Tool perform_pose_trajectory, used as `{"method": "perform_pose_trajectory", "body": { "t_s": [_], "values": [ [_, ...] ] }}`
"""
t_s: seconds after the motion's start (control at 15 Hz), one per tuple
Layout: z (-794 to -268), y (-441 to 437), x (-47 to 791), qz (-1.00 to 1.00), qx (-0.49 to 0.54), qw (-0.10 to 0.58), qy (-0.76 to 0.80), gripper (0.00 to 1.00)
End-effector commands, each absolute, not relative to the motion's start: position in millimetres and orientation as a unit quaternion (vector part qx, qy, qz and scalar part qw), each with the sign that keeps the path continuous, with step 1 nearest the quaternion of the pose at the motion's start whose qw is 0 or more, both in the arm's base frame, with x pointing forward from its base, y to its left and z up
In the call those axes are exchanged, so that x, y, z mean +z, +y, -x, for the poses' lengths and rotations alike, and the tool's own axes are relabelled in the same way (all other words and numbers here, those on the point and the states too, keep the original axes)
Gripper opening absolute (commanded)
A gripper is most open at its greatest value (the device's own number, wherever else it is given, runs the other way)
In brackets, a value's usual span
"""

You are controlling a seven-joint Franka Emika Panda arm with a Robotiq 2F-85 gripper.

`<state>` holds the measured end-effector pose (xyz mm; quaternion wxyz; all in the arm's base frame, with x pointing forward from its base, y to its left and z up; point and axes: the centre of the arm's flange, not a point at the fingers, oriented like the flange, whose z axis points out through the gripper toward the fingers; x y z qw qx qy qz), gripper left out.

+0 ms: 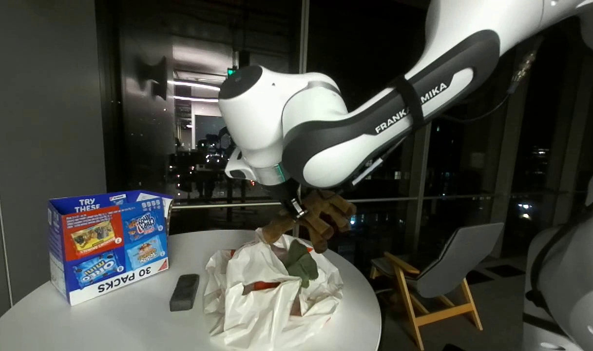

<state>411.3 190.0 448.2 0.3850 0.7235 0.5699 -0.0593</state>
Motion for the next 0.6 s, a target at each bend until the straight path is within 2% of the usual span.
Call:
{"method": "perform_pose_trajectory", "body": {
  "t_s": [0.0, 0.53],
  "values": [
    [-404.1, 168.4, 424.8, -0.739, -0.12, 0.432, 0.502, 0.12],
    [-426.2, 183.4, 375.2, -0.651, -0.283, 0.541, 0.452, 0.11]
  ]
}}
